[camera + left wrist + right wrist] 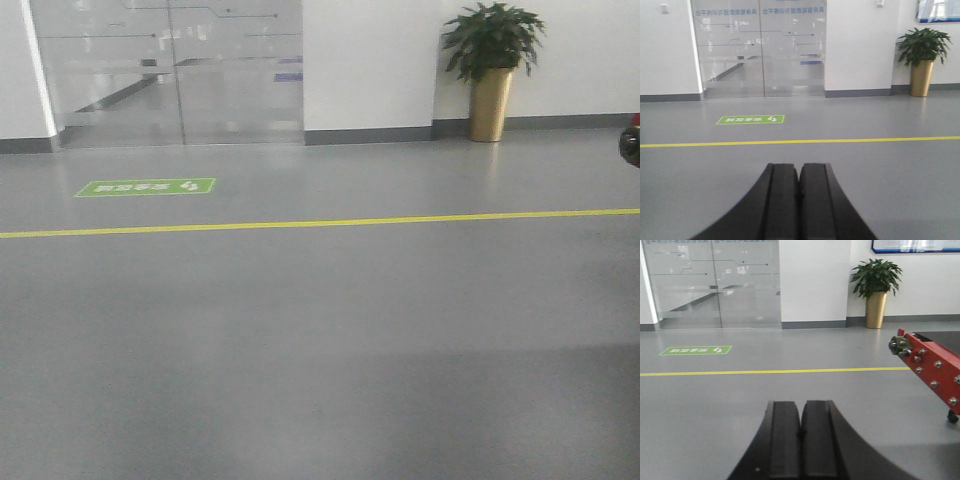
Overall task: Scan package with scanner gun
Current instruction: 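Drive the base forward and turn toward the red conveyor table, then position the base facing the tan box and orange scanner gun, then close the left gripper around the tan cardboard box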
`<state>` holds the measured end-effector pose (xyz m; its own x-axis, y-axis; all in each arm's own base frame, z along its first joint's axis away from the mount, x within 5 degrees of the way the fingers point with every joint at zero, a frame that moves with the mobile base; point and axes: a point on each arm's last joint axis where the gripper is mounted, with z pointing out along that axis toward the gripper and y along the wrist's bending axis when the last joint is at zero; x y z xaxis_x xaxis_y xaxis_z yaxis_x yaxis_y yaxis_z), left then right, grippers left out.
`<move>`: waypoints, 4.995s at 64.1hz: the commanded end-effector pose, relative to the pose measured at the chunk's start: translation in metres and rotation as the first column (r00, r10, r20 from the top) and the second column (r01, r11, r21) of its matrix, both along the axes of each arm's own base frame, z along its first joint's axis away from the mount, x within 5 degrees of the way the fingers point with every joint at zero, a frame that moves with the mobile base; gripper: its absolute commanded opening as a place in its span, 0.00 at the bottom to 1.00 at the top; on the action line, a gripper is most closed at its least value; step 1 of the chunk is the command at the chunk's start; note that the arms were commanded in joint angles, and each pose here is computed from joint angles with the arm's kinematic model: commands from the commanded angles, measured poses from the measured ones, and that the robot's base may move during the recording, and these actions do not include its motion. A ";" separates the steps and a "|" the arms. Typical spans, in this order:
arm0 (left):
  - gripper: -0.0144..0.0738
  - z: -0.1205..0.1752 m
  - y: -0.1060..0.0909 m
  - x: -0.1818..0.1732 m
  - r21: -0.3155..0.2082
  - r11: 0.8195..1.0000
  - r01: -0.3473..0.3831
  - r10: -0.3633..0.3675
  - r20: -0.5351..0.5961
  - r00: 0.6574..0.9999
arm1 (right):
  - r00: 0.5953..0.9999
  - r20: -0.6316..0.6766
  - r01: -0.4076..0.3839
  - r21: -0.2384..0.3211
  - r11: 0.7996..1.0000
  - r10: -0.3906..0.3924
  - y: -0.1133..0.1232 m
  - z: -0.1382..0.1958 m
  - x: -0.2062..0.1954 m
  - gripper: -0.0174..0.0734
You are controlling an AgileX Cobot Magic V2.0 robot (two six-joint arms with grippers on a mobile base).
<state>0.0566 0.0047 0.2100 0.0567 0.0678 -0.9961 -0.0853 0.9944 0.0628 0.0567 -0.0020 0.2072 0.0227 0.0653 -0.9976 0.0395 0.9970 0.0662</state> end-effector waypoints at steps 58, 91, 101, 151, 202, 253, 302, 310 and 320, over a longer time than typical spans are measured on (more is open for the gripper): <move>0.04 0.003 0.000 -0.001 -0.006 1.000 0.006 -0.006 0.026 1.000 | 1.000 0.024 0.003 -0.002 1.000 -0.003 0.000 0.002 0.000 0.02; 0.04 0.003 0.000 -0.001 -0.006 1.000 0.006 -0.006 0.026 1.000 | 1.000 0.024 0.003 -0.002 1.000 -0.003 0.000 0.002 0.000 0.02; 0.04 0.003 0.000 -0.001 -0.006 1.000 0.006 -0.006 0.026 1.000 | 1.000 0.024 0.003 -0.002 1.000 -0.003 0.000 0.002 0.000 0.02; 0.04 0.003 0.000 -0.001 -0.006 1.000 0.006 -0.006 0.026 1.000 | 0.998 0.024 0.055 -0.002 0.998 -0.055 -0.003 0.002 -0.001 0.02; 0.04 0.003 -0.003 0.000 -0.006 0.998 0.056 -0.056 0.026 0.998 | 0.999 0.024 -0.042 -0.002 0.999 0.042 0.002 0.002 0.000 0.02; 0.04 0.003 -0.003 0.000 -0.006 0.998 0.056 -0.056 0.026 0.998 | 0.999 0.024 -0.042 -0.002 0.999 0.042 0.002 0.002 0.000 0.02; 0.04 0.051 -0.003 -0.012 -0.022 0.997 0.068 -0.057 0.328 0.943 | 0.974 0.225 -0.029 0.000 1.000 0.028 0.001 0.049 -0.010 0.02; 0.05 0.099 -0.004 -0.027 -0.022 0.997 0.070 -0.059 0.321 0.945 | 0.966 0.255 -0.035 -0.041 0.999 0.044 0.003 0.094 -0.024 0.02; 0.25 0.145 -0.004 -0.029 -0.031 0.997 0.070 -0.062 0.220 0.973 | 0.973 0.225 -0.032 -0.065 0.997 0.046 0.003 0.139 -0.014 0.04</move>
